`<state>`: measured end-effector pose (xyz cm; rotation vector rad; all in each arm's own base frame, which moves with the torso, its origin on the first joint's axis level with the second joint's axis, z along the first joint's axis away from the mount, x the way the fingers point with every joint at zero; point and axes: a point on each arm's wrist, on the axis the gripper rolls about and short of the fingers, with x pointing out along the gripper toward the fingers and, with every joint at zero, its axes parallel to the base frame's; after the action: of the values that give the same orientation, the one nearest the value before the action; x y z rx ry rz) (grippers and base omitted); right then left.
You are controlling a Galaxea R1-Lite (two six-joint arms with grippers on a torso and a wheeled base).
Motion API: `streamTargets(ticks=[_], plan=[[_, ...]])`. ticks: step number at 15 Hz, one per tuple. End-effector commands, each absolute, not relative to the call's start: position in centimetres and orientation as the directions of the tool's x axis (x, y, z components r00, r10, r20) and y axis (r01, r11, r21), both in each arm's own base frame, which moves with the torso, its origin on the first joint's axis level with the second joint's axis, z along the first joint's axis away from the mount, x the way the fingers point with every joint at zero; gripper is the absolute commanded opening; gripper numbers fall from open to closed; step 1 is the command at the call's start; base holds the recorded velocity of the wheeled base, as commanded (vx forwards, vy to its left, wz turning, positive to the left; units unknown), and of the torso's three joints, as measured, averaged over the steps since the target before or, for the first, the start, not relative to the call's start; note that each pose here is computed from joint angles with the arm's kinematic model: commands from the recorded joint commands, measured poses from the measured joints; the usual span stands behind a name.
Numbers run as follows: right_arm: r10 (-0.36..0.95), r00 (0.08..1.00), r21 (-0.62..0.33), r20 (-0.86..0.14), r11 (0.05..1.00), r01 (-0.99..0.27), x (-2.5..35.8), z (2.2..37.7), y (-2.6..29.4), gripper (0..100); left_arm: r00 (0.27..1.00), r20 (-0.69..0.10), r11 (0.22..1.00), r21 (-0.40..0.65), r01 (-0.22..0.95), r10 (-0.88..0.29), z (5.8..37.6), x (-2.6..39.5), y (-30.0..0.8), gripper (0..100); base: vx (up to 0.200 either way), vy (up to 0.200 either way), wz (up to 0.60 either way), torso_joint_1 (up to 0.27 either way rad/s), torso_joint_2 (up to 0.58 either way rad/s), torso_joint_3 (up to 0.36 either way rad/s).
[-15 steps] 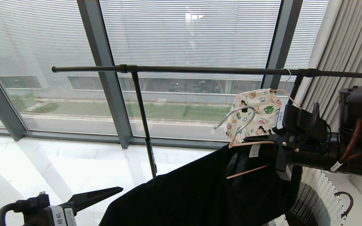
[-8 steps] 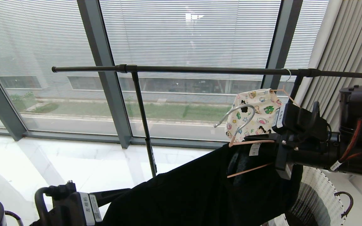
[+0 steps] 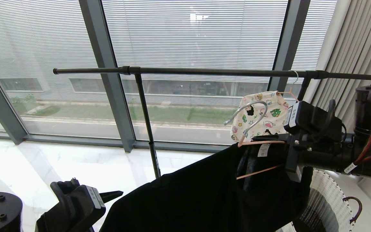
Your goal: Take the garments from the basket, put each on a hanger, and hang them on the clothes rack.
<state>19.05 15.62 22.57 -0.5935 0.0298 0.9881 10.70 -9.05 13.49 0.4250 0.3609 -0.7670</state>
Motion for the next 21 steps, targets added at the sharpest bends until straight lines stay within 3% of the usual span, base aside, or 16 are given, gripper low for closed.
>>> streamTargets(ticks=[1,2,7,10,13,19,20,21], plan=[[0.779,0.561,-0.460,-0.280,0.404,-0.791,18.8,22.7,15.6,0,0.679,-0.486,0.668,0.231,0.707,-0.550,13.0,11.3,-8.8,100,0.000,0.000,0.00,0.000,0.00,0.000],[0.781,0.560,-0.461,-0.277,0.403,-0.790,18.8,22.8,15.6,0,0.677,-0.494,0.669,0.230,0.707,-0.545,12.9,11.5,-8.9,0,0.000,0.000,0.00,0.000,0.00,0.000],[0.781,0.565,-0.467,-0.267,0.408,-0.785,18.5,23.1,15.3,0,0.684,-0.510,0.685,0.227,0.692,-0.521,12.6,11.8,-8.7,0,0.000,0.000,0.00,0.000,0.00,0.000],[0.761,0.595,-0.474,-0.259,0.436,-0.765,18.6,23.3,14.8,0,0.771,-0.510,0.794,0.247,0.556,-0.382,12.3,12.4,-6.3,0,0.000,0.000,0.00,0.000,0.00,0.000],[0.731,0.632,-0.478,-0.257,0.472,-0.741,18.7,23.3,13.9,0,0.813,-0.497,0.847,0.252,0.469,-0.303,11.9,11.4,-4.5,0,0.000,0.000,0.00,0.000,0.00,0.000],[0.718,0.647,-0.482,-0.255,0.486,-0.729,18.8,23.4,13.8,0,0.828,-0.458,0.847,0.251,0.469,-0.323,12.6,11.1,-4.5,0,0.000,0.000,0.00,0.000,0.00,0.000],[0.703,0.664,-0.486,-0.256,0.500,-0.717,18.7,23.4,13.7,0,0.835,-0.444,0.849,0.251,0.465,-0.326,13.0,11.3,-4.6,100,0.000,0.000,0.00,0.000,0.00,0.000],[0.702,0.666,-0.486,-0.253,0.503,-0.715,18.6,23.5,13.7,0,0.835,-0.441,0.849,0.251,0.466,-0.328,13.0,11.2,-4.6,100,0.000,0.000,0.00,0.000,0.00,0.000]])
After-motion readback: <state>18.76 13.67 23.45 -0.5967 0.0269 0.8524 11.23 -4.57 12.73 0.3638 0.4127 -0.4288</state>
